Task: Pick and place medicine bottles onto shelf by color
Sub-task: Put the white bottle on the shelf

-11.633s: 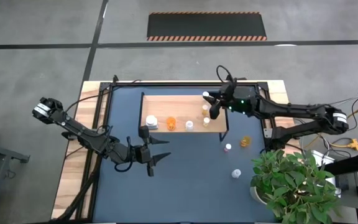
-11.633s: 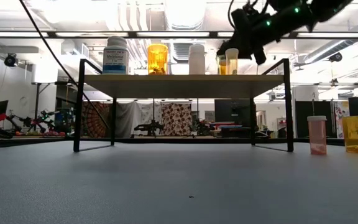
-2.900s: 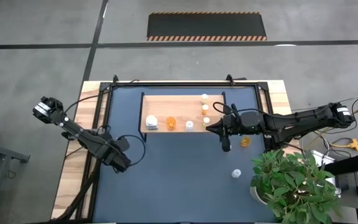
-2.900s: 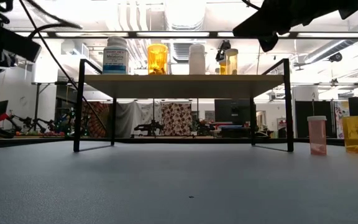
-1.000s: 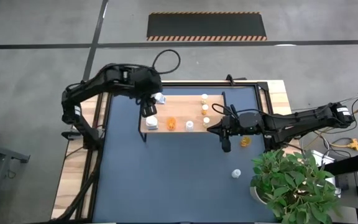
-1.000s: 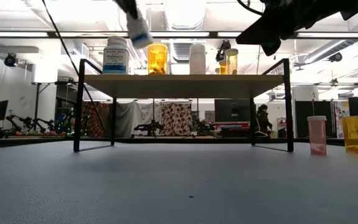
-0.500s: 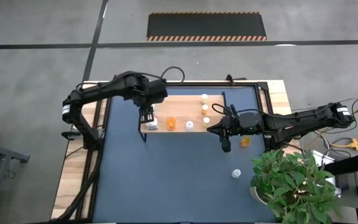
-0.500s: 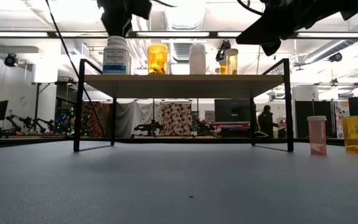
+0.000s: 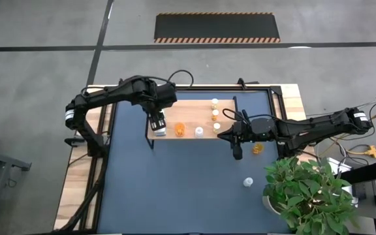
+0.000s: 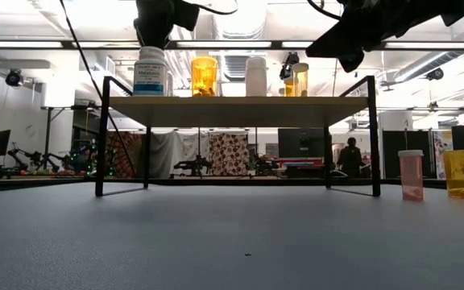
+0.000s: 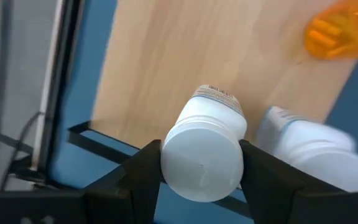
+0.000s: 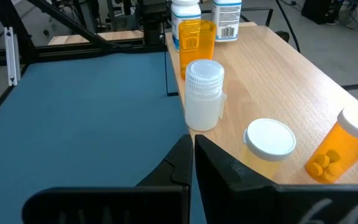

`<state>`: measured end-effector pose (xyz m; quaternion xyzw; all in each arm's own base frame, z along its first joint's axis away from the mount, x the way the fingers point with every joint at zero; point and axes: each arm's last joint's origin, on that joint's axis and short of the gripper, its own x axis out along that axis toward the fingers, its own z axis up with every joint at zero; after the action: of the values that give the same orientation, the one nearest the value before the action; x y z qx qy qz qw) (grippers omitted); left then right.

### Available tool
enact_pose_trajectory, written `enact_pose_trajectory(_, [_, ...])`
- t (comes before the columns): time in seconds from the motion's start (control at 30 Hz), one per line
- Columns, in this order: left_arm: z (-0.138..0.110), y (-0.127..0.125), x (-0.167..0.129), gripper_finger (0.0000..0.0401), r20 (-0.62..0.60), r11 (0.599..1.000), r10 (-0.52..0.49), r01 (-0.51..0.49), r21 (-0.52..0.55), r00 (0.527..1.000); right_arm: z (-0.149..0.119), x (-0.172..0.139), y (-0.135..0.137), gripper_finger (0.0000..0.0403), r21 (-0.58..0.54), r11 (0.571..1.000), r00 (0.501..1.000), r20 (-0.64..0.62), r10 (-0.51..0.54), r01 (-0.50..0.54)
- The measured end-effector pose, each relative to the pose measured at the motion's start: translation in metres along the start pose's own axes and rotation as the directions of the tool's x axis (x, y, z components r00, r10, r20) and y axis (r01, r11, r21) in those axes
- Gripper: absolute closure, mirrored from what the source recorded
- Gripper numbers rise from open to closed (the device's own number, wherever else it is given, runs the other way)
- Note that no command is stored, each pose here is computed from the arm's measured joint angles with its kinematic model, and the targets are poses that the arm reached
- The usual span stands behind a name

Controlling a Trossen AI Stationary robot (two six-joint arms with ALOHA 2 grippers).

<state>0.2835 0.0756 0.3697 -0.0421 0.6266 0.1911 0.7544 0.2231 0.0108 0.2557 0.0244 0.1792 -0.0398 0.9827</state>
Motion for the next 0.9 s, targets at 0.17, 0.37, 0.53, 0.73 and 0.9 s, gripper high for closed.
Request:
enact_pose_trajectory(0.17, [0.0, -0.0004, 0.0, 0.0228, 0.0, 0.997, -0.011, 0.011, -0.07, 1.0, 0.0, 0.0, 0.0, 0.0394, 0.0, 1.0, 1.0, 0.0, 0.0, 0.0])
enact_pose_trajectory(0.37, [0.0001, -0.0005, 0.0001, 0.0227, 0.0, 0.997, -0.011, 0.011, -0.078, 1.0, 0.0, 0.0, 0.0, 0.0394, 0.0, 1.0, 1.0, 0.0, 0.0, 0.0])
enact_pose_trajectory(0.53, [0.0004, -0.0005, 0.0007, 0.0227, 0.002, 0.997, -0.01, 0.011, -0.078, 1.0, 0.0, 0.0, 0.0, 0.0394, 0.0, 1.0, 1.0, 0.0, 0.0, 0.0])
enact_pose_trajectory(0.73, [0.0003, -0.0005, 0.0009, 0.0221, 0.001, 0.997, -0.009, 0.009, -0.078, 1.0, 0.0001, 0.0, 0.0, 0.0394, 0.001, 1.0, 1.0, 0.0, 0.0, 0.0])
enact_pose_trajectory(0.9, [-0.0003, -0.0009, 0.0035, 0.0194, -0.01, 0.997, -0.008, 0.008, -0.076, 1.0, 0.0001, 0.0, 0.0, 0.0394, 0.001, 1.0, 1.0, 0.0, 0.0, 0.0])
